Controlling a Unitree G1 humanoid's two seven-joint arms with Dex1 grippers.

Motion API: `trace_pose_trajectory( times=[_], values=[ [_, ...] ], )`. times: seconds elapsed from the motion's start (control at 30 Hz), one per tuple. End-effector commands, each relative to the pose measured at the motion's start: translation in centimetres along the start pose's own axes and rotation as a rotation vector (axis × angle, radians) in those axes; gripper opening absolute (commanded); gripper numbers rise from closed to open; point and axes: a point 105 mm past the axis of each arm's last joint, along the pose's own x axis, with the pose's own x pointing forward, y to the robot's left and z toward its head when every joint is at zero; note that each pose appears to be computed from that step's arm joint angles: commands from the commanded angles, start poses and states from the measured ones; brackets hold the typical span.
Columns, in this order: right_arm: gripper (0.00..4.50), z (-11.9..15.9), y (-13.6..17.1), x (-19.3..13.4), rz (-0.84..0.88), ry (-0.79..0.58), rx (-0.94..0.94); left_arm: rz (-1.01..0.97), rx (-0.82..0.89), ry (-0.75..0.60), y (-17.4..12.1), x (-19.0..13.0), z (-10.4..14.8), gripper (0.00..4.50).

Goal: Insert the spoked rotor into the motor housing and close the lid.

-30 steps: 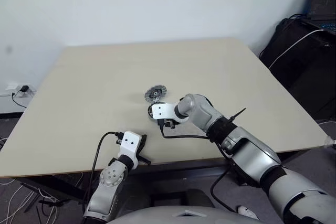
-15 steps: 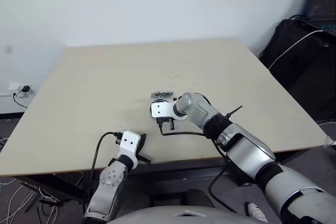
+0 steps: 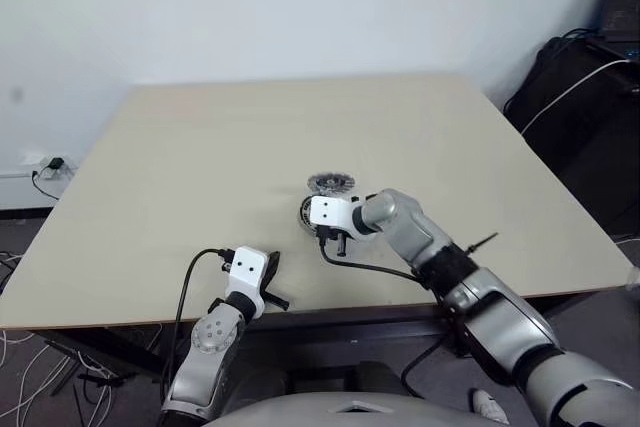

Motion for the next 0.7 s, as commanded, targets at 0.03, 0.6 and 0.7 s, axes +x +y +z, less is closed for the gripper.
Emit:
trace_pose_trajectory(
  times=[0.03, 0.6, 0.7],
  values=[
    [0.11, 2.3, -0.3, -2.6, -0.057, -0.098, 0.003, -0.025, 0.000, -0.040, -0.4, 0.4, 1.0, 0.00],
    [0.11, 0.9, 3.3, -3.5, -0.186, -0.101, 0.508, -0.078, 0.001, -0.027, -1.3, 0.8, 0.7, 0.00],
    [0.11, 0.7, 3.3, -2.9, -0.222, -0.081, 0.626, -0.079, 0.001, -0.028, -1.3, 0.7, 0.7, 0.00]
  ],
)
